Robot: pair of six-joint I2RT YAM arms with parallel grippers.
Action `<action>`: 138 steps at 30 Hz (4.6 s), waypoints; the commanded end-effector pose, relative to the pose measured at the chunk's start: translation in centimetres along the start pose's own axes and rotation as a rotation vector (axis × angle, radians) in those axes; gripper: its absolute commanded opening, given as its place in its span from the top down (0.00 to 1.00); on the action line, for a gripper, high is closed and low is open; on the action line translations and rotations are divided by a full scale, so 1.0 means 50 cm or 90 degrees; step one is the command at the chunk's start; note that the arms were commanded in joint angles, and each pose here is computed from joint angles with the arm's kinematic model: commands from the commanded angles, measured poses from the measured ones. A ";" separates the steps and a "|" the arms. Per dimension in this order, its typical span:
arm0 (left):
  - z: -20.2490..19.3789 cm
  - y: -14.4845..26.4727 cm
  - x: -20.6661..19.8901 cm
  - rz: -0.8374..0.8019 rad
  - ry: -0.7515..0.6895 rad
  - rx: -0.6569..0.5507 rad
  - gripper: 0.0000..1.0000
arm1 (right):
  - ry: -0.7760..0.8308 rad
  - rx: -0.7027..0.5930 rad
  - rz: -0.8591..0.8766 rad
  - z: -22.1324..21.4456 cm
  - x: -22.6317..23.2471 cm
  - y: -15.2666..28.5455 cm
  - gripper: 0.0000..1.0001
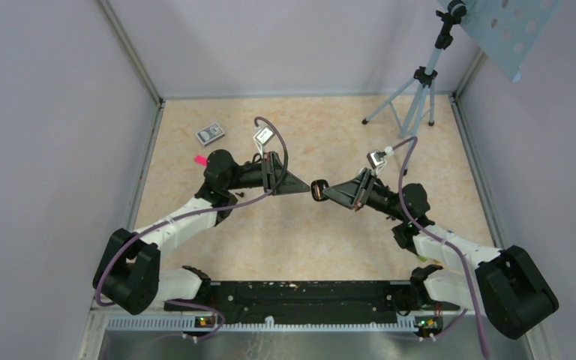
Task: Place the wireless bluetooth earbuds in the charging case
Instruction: Pass from the right arm to the left, then open the charging case at the center of the board, then pass from the left arm to the right
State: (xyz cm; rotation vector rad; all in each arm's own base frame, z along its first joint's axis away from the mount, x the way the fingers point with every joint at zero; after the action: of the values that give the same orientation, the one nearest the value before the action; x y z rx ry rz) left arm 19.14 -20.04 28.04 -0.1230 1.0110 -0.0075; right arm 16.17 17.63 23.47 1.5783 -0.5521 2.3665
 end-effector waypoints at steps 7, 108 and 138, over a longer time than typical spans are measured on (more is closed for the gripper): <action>0.006 -0.001 -0.010 0.076 -0.010 -0.042 0.23 | 0.050 -0.028 0.024 0.016 0.035 -0.005 1.00; -0.043 0.014 0.058 0.170 0.177 0.094 1.00 | 0.264 0.086 -0.163 0.046 0.041 0.035 0.39; -0.024 0.001 0.057 0.112 0.165 0.071 1.00 | 0.155 0.136 -0.070 0.009 -0.001 -0.026 0.30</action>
State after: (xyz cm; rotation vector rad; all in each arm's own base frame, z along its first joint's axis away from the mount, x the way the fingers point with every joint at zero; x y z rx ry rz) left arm 19.38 -20.25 24.07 0.1057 1.3377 0.1161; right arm 16.59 17.93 22.38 1.3936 -0.0768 2.4794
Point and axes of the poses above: each gripper's point midway between its finger pads, its own y axis back along the fingers, its own x axis along the line the jaws close on, z = x × y, the point moved 10 cm from there along y, back along the fingers, and after that the axes turned 1 degree about y, right-handed, at the moved point
